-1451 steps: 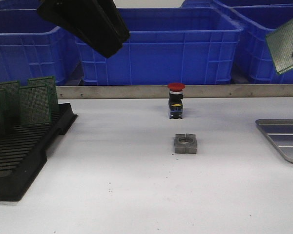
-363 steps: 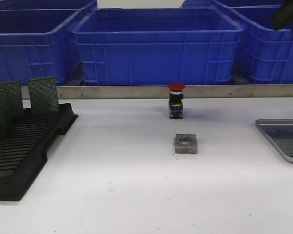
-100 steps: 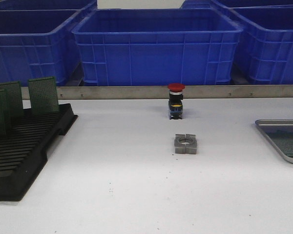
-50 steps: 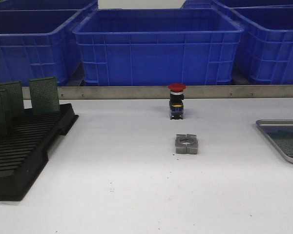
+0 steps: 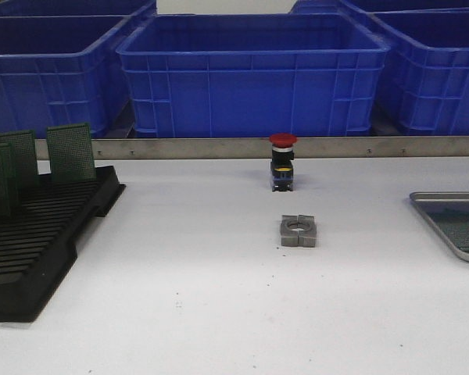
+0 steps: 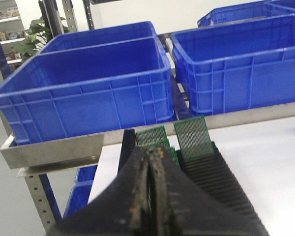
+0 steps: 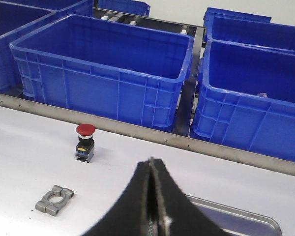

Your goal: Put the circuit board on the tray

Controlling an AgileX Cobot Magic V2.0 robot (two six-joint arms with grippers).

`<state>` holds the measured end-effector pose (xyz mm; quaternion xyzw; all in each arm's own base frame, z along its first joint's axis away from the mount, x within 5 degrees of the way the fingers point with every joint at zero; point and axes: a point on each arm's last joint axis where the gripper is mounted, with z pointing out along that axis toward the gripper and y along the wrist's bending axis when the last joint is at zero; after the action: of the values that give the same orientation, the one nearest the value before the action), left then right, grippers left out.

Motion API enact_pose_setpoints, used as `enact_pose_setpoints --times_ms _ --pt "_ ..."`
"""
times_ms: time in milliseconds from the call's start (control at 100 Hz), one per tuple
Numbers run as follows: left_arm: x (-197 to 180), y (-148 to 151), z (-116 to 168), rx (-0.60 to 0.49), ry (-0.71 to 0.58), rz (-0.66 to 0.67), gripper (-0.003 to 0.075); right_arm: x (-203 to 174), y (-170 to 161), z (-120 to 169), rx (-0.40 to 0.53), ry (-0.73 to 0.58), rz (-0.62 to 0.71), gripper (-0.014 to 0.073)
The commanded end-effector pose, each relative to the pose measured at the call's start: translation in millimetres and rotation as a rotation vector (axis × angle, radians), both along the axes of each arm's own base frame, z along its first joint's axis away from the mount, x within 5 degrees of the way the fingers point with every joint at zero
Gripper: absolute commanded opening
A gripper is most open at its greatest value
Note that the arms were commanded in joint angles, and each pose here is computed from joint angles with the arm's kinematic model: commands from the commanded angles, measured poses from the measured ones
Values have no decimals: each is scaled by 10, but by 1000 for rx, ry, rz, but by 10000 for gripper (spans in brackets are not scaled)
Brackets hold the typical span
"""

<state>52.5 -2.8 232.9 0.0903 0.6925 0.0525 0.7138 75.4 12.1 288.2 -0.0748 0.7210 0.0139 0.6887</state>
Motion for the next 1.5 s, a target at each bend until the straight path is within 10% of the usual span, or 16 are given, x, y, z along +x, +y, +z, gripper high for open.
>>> enact_pose_setpoints --times_ms 0,1490 --pt "-14 0 11 -9 -80 -1 -19 1 -39 127 26 -66 -43 -68" --pt "25 -7 -308 -19 -75 -7 -19 -18 -71 131 14 -99 -79 -68"
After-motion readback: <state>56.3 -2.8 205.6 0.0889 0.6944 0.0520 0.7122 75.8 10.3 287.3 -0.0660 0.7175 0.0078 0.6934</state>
